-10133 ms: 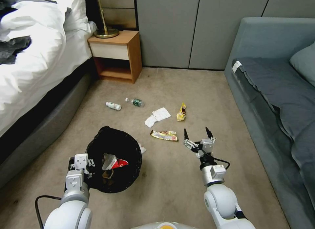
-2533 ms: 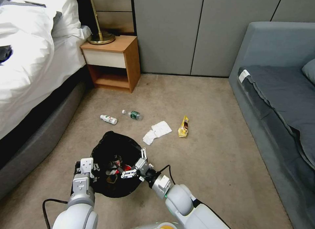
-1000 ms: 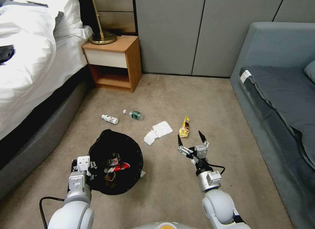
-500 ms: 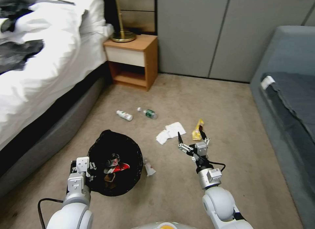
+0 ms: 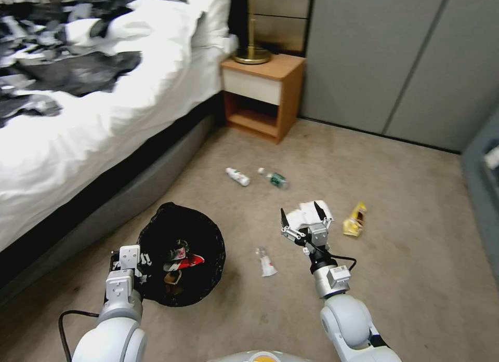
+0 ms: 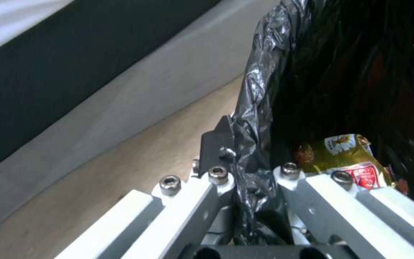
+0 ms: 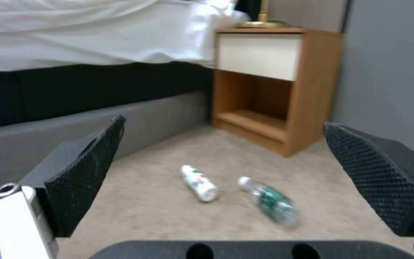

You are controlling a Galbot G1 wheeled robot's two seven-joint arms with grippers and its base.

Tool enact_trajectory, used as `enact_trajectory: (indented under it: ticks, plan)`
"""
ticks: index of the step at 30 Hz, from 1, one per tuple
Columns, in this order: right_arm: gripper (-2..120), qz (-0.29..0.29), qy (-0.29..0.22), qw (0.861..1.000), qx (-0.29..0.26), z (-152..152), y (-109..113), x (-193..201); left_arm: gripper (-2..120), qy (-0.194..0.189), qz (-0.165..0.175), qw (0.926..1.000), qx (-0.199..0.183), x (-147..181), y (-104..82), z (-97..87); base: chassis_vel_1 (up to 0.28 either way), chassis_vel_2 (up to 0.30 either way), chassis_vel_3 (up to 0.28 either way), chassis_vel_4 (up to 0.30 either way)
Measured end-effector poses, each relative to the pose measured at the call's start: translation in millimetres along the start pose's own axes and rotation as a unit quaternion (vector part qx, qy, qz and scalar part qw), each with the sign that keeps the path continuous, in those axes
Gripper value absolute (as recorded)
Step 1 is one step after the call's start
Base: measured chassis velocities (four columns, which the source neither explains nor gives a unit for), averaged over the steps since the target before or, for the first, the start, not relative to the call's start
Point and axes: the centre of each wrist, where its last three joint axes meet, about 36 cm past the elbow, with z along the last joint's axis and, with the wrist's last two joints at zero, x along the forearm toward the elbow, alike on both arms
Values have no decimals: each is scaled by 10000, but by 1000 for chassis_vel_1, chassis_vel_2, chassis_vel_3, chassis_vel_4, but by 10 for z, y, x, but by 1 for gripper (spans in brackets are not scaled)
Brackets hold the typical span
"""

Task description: Pick up the trash bin, then pick up the garbage from the floor and place it into the trash bin.

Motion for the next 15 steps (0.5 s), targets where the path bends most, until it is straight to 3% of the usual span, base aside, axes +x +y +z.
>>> enact_trajectory:
  ticks: [13,15]
  plan:
    - [100,-148,179,9997,41,18,54,-19,1,-33,9,10000,25,-12,1,21,21,18,17,17]
    - [100,-241,400,9989,71,-3,64,-61,1,-27,8,10000,22,-11,4,25,0,0,0,0]
